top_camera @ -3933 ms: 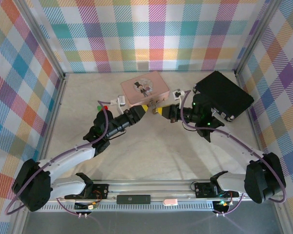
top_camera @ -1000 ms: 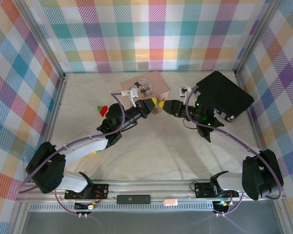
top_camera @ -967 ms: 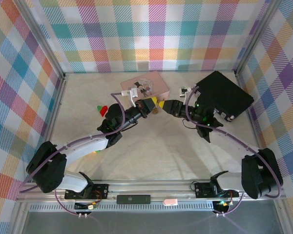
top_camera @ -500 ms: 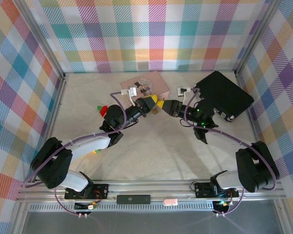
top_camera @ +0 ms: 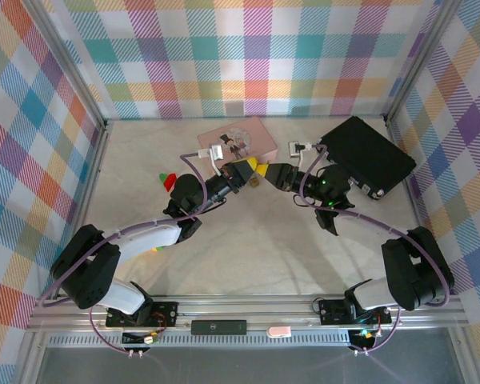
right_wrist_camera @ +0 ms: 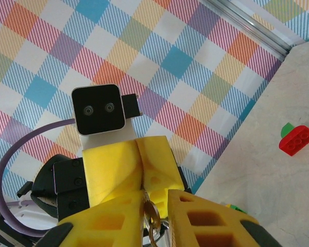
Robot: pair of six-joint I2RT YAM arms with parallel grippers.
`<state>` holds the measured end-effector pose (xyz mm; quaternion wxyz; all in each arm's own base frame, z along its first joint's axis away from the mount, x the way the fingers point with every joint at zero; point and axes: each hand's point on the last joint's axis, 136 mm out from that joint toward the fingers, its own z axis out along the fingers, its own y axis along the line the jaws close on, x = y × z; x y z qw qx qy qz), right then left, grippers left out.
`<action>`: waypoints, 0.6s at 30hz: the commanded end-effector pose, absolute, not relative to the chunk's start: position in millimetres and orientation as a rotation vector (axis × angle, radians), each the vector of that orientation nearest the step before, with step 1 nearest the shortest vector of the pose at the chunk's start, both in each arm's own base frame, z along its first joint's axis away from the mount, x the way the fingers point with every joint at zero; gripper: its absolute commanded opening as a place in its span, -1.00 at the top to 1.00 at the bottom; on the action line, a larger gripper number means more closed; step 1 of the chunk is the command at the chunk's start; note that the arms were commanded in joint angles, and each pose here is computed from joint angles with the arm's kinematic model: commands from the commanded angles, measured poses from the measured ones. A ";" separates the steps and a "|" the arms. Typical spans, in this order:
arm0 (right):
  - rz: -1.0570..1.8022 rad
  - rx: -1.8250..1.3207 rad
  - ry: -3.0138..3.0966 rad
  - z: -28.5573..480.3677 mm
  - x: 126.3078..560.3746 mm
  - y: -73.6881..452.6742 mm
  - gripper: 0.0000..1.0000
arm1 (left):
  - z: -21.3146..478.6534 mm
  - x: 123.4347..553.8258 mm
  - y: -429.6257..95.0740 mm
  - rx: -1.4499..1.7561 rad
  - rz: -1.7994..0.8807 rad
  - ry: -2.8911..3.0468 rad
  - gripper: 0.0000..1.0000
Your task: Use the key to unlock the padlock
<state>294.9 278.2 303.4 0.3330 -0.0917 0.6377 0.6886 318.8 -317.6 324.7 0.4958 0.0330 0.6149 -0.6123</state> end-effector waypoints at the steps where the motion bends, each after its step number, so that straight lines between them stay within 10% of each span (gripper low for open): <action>1: 1.821 -0.285 1.607 316.2 289.4 280.7 0.68 | 336.0 319.2 -311.6 0.062 -1.510 1.421 1.00; 10: 1.832 -0.284 1.585 316.0 291.3 282.1 1.00 | 338.3 319.2 -309.7 0.032 -1.545 1.398 0.93; 14: 1.749 -0.312 1.632 305.1 292.5 279.7 1.00 | 332.9 325.9 -294.1 -0.028 -1.498 1.431 -0.16; 18: 1.595 -0.372 1.726 287.7 290.1 273.7 1.00 | 310.3 342.2 -268.8 -0.120 -1.413 1.545 -0.59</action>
